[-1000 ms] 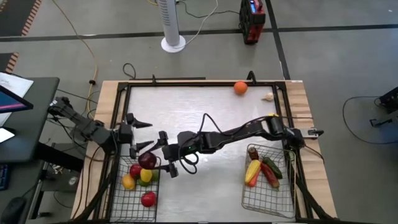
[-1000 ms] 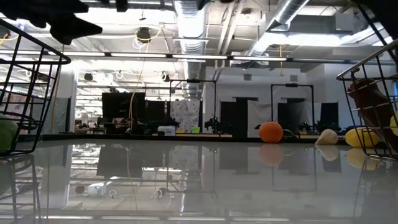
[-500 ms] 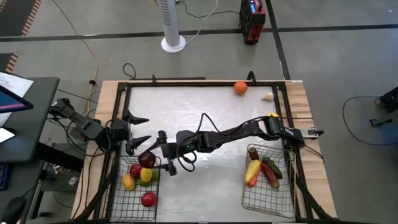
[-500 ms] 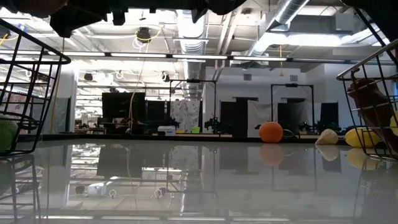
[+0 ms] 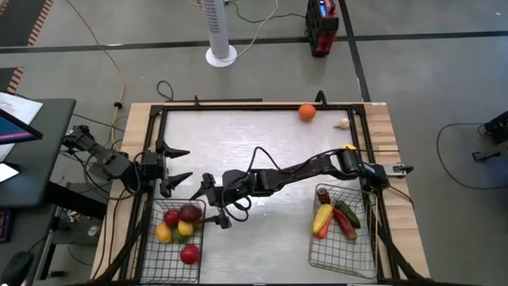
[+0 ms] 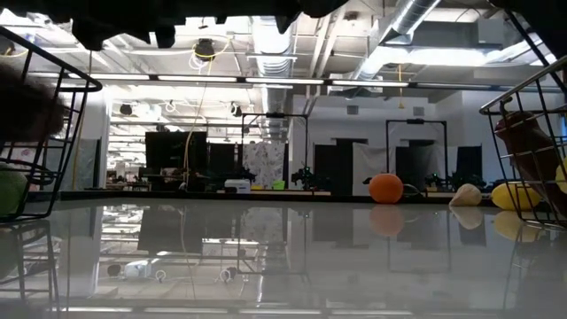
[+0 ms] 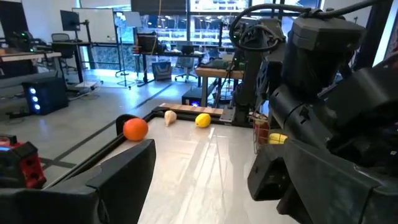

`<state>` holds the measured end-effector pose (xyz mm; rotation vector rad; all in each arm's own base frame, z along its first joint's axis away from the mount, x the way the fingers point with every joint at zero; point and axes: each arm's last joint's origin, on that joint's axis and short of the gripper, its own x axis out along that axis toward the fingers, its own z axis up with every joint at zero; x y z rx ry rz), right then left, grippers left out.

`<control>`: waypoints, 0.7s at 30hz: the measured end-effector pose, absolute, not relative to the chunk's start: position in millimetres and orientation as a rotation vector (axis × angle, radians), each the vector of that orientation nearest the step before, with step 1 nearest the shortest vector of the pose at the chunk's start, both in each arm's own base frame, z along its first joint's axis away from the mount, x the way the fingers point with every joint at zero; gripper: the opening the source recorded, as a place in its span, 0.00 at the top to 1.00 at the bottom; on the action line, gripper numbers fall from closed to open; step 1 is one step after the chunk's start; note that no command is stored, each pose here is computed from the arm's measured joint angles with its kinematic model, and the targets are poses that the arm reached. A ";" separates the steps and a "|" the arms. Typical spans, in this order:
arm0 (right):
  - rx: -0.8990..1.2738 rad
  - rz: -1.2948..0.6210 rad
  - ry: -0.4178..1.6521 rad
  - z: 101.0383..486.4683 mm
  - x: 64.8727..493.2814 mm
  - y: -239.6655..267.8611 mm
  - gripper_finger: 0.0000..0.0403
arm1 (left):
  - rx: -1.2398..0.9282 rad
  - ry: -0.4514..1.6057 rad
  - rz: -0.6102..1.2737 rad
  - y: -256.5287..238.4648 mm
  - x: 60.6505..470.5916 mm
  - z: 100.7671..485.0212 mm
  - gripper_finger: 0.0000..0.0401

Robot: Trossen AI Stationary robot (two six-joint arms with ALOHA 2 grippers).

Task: Sort produce into baskets
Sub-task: Put the yellow lemon into the black wire basket

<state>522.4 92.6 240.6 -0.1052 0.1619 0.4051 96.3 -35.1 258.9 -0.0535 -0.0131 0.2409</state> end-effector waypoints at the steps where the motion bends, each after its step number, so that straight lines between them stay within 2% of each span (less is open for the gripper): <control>1: -0.114 0.399 0.184 241.7 520.7 92.2 0.01 | -0.054 -0.013 0.241 -35.1 96.3 258.9 0.15; 4: -0.182 0.324 0.287 255.1 509.4 87.7 0.01 | -0.054 -0.013 0.241 -35.1 96.3 258.9 0.15; 7: -0.221 0.200 0.368 291.1 487.9 71.4 0.01 | -0.061 -0.011 0.241 -35.1 96.3 258.6 0.15; 12: -0.189 -0.036 0.599 327.7 444.3 32.5 0.02 | -0.093 -0.009 0.242 -35.4 96.9 257.9 0.15; 17: -0.167 -0.302 0.841 343.9 388.5 3.5 0.04 | -0.086 0.026 0.244 -39.3 103.3 253.7 0.15; 21: -0.107 -0.492 0.967 333.3 342.4 -24.6 0.06 | -0.070 0.065 0.274 -41.5 111.6 248.6 0.15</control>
